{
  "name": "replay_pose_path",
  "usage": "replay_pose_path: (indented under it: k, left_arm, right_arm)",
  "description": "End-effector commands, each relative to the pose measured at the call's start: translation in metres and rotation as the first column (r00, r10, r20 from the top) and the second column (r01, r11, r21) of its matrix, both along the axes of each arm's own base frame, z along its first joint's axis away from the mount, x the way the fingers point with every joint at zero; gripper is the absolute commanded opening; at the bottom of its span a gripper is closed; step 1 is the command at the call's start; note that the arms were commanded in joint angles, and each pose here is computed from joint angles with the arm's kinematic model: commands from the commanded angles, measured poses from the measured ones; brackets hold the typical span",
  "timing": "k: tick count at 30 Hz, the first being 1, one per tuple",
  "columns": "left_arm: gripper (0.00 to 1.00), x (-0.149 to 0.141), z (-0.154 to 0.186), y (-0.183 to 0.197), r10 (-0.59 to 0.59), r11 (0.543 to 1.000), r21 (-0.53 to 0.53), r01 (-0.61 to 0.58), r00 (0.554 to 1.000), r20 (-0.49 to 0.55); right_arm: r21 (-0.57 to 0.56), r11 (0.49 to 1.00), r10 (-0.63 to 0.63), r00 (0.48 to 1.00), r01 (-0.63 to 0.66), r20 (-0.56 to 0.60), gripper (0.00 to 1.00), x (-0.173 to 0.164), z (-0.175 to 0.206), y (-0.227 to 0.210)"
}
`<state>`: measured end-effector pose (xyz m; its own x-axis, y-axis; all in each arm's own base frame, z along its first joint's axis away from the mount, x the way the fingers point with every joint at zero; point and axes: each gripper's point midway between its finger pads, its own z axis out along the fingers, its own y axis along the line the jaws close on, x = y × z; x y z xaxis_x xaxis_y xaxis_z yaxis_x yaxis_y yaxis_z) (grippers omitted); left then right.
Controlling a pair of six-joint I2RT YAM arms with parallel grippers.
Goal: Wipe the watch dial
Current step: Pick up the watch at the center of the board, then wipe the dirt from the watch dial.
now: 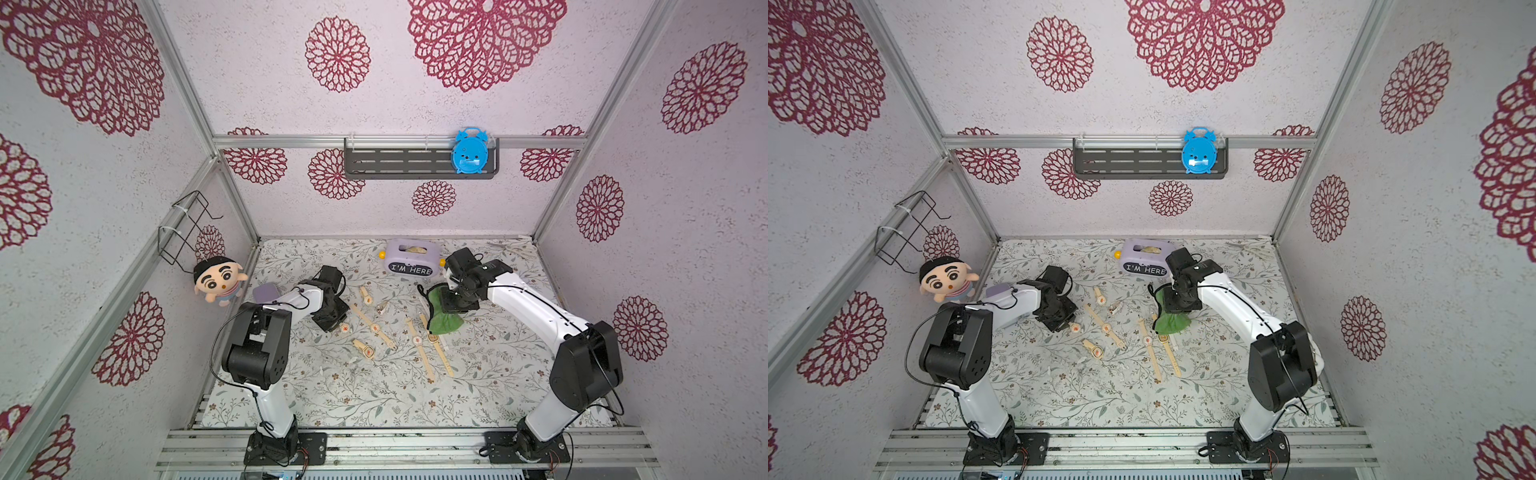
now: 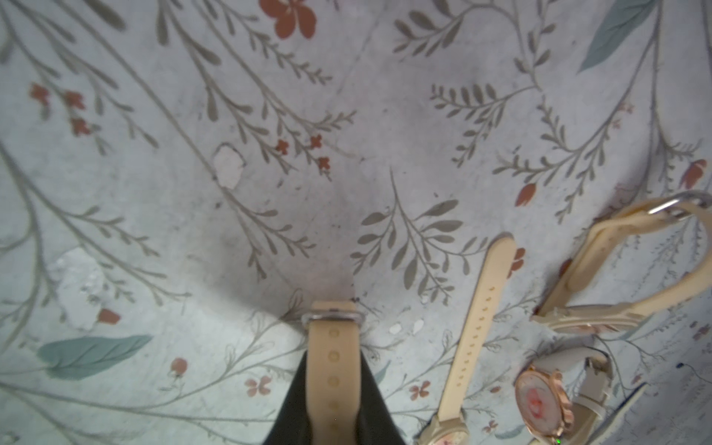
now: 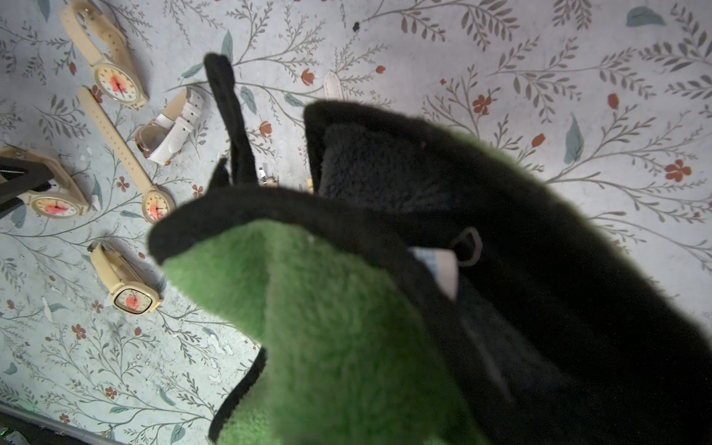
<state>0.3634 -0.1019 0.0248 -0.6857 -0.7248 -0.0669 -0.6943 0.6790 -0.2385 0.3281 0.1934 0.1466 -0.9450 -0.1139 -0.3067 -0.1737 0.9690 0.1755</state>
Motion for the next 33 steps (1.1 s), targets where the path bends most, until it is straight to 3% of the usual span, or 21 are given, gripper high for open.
replay_pose_path:
  k: [1,7,9,13,18,21,27,33]
  left_arm:
    - [0.12,0.008,0.022,-0.002,-0.012,1.000,-0.010,0.013,0.999,0.044]
    - [0.00,0.017,0.062,-0.009,-0.001,0.999,-0.046,0.007,0.991,0.134]
    - [0.00,0.019,0.076,-0.012,0.006,0.998,-0.069,0.006,0.986,0.168]
    - [0.00,0.033,0.107,-0.025,0.020,0.987,-0.157,0.024,0.962,0.273]
    - [0.00,0.051,0.142,-0.046,0.097,0.949,-0.313,0.039,0.908,0.408]
    - [0.00,0.055,0.155,-0.052,0.129,0.935,-0.354,0.041,0.886,0.446]
    - [0.00,0.061,0.176,-0.074,0.170,0.887,-0.451,0.099,0.838,0.518]
    - [0.00,0.054,0.179,-0.083,0.182,0.865,-0.486,0.125,0.825,0.536]
  right_arm:
    - [0.036,0.999,0.003,0.999,-0.004,0.037,0.00,0.005,0.018,0.011]
    - [0.105,0.994,0.031,0.998,-0.037,0.058,0.00,0.002,0.027,0.034]
    - [0.159,0.987,0.024,0.998,-0.034,0.062,0.00,0.003,0.030,0.044]
    - [0.315,0.949,0.013,0.999,-0.029,0.053,0.00,0.007,0.039,0.072]
    - [0.455,0.890,0.012,0.998,-0.038,0.060,0.00,0.014,0.056,0.103]
    - [0.517,0.855,0.021,0.998,-0.049,0.061,0.00,0.017,0.066,0.119]
    - [0.553,0.828,0.068,0.996,-0.087,0.055,0.00,0.013,0.070,0.149]
    - [0.555,0.822,0.114,0.992,-0.129,0.061,0.00,0.008,0.070,0.175]
